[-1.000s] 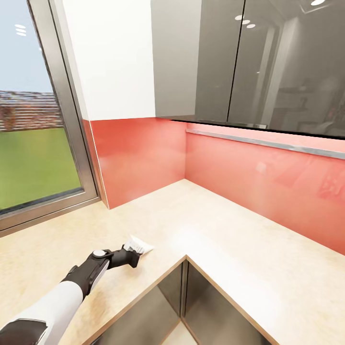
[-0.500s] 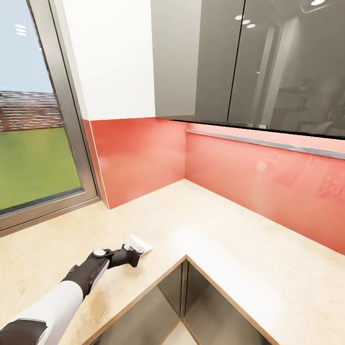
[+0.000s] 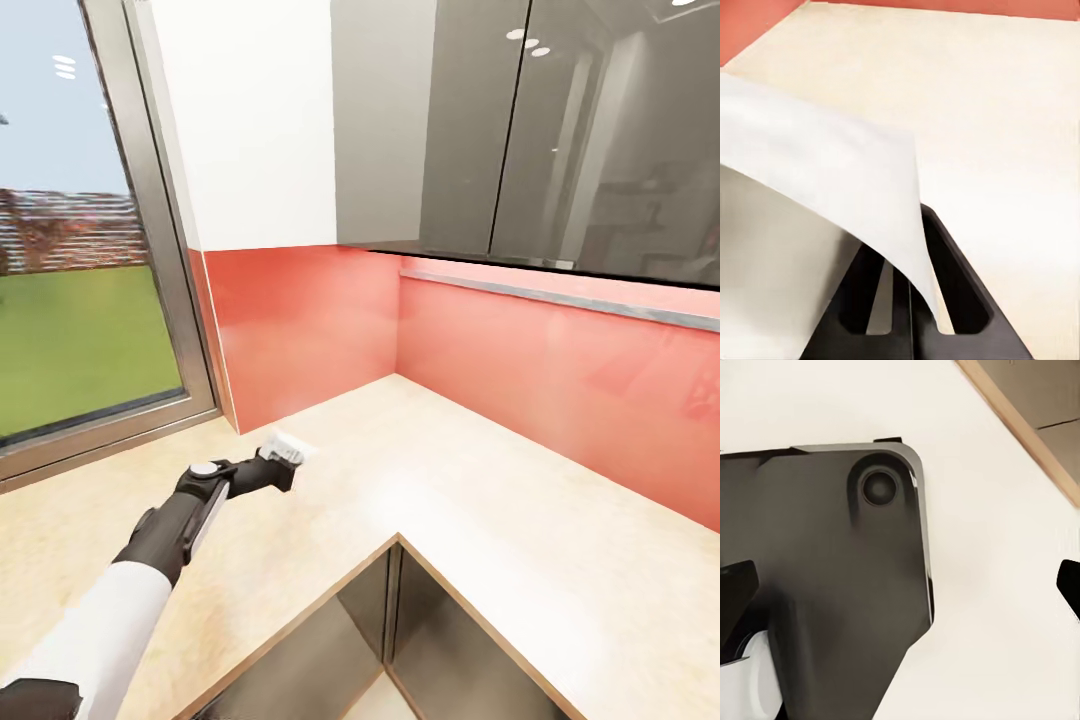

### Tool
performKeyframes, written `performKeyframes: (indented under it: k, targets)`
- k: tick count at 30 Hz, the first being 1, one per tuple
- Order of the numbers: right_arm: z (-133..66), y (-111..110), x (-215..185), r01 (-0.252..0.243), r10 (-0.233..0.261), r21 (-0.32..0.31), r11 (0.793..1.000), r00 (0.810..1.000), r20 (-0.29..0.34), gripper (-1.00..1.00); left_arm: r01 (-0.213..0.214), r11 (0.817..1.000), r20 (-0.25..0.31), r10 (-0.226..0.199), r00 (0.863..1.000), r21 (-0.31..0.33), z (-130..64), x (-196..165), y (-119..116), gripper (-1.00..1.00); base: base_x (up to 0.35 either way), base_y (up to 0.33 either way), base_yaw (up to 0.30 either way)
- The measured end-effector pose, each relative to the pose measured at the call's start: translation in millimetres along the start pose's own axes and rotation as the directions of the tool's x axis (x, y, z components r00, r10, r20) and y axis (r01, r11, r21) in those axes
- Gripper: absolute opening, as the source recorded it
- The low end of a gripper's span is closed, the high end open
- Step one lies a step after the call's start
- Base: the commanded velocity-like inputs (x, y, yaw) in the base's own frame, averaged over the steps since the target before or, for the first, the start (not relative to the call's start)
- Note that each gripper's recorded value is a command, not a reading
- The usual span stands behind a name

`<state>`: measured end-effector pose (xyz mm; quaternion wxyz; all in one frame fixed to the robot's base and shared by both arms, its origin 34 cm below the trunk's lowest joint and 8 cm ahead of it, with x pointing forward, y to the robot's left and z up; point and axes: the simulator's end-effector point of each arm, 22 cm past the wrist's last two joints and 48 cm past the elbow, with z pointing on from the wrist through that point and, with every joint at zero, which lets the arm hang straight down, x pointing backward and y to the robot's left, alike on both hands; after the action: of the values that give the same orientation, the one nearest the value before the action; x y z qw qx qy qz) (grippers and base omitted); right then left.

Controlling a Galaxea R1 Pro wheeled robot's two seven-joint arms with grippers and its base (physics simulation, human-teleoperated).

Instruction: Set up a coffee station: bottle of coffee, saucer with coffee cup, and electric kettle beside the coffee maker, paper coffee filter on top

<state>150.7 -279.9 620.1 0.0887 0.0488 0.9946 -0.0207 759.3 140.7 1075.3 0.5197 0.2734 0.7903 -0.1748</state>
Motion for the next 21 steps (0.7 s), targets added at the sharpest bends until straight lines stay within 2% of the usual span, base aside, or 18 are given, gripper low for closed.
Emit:
performKeyframes:
  k: [8,14,21]
  targets:
    - [0.1,0,-2,0.0,0.0,0.001,1.0,1.0,0.004,1.0,-0.029,1.0,0.038,0.029,0.999,-0.007,-6.2,-23,-2,-1.0,0.0,0.0,0.245]
    - [0.3,0,-5,-0.001,0.001,0.0,1.0,1.0,0.012,1.0,-0.056,0.998,0.066,0.057,0.996,-0.014,-11.6,-40,-5,-1.0,-0.006,0.0,0.127]
    - [0.6,0,-6,0.003,-0.003,-0.001,1.0,1.0,0.015,1.0,-0.081,0.996,0.105,0.083,0.991,-0.022,-17.3,-60,-7,-1.0,-0.282,0.0,0.01]
